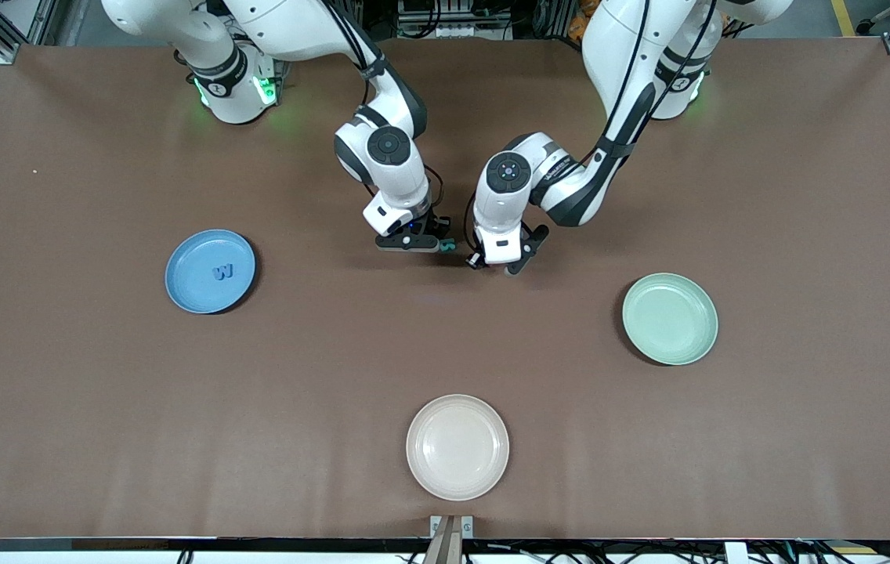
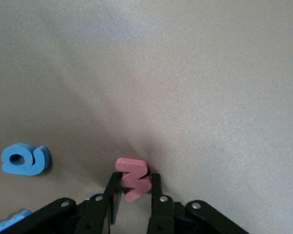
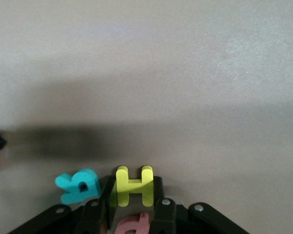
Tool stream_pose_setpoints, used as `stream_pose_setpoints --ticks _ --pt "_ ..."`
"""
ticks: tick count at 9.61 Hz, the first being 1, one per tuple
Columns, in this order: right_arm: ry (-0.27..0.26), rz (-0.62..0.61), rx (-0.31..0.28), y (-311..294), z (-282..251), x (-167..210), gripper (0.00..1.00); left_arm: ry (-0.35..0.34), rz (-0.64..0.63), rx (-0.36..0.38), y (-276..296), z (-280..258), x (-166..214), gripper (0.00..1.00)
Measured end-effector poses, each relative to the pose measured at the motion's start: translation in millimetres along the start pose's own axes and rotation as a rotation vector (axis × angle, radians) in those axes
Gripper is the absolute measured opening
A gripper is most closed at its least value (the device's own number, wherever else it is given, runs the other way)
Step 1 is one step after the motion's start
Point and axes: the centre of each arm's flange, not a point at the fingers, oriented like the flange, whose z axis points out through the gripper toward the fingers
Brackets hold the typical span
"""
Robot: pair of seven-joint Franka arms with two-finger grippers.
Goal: Sort uppercase to blue plate, lowercase to green plate
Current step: 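Place the m on the green plate while the right gripper places the H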
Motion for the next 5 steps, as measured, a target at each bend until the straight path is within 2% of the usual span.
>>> stream_pose_setpoints --ticks 2,3,5 --pt "0.004 0.003 0.0 0.5 -0.4 2.7 0.33 0.037 -0.002 0.01 2.3 -7.6 18.5 0.29" --pt "0.005 0.003 0.0 0.7 -0.4 3.7 0.33 0.062 -0.028 -0.002 7.9 -22.1 43.6 0.29" --pt "0.021 -0.029 -0.01 5.0 -3.8 15.1 0.33 0.119 -0.094 -0.037 14.9 -53.0 117.4 0.29"
